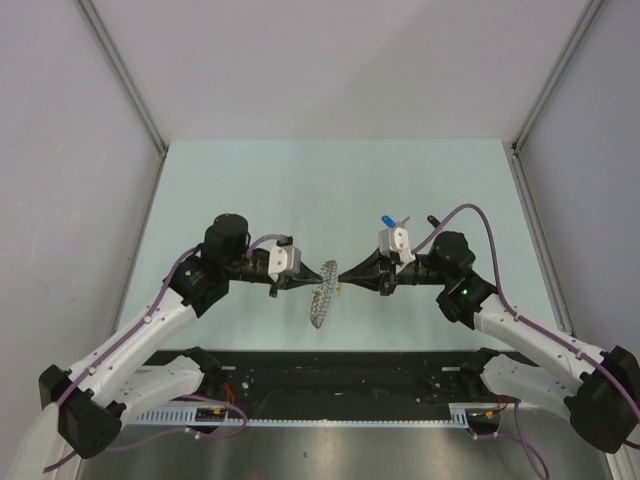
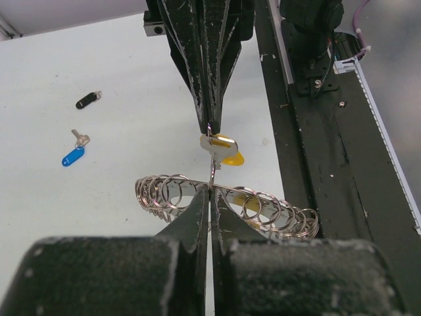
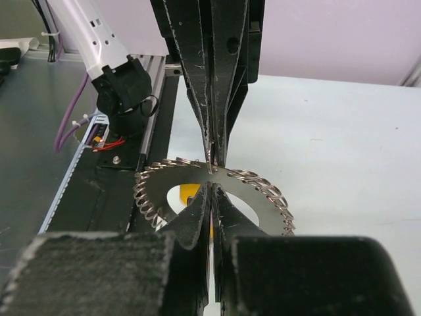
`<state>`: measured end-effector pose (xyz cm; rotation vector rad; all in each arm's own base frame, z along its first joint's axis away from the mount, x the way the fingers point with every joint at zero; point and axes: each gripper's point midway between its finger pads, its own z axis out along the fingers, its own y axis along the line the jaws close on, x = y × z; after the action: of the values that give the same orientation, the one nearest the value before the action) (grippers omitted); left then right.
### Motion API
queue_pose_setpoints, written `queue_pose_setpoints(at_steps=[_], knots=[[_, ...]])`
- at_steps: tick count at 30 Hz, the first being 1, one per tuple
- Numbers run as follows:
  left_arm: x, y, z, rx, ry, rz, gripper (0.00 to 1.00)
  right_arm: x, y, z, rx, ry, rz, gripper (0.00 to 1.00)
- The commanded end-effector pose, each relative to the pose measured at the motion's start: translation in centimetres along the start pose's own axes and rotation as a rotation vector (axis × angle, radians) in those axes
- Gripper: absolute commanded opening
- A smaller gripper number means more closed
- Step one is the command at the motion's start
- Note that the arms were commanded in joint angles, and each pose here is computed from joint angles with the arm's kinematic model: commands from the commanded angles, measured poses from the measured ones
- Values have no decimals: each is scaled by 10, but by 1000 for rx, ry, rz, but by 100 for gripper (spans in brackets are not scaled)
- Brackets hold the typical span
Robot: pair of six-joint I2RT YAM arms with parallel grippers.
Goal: Put the keys on the keyring
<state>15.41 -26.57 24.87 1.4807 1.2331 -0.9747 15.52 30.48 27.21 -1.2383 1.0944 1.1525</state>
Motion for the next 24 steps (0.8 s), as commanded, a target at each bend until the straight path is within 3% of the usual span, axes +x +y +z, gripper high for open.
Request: queue_pose_setpoints(at_steps=[1,24], knots=[[-26,4,0,-11,-86,63,0,-27,-3,-3,57,-92,-104,0],[-42,1,5,11,-193,16,0,-36,-3,-5,101,-175,-106,0]])
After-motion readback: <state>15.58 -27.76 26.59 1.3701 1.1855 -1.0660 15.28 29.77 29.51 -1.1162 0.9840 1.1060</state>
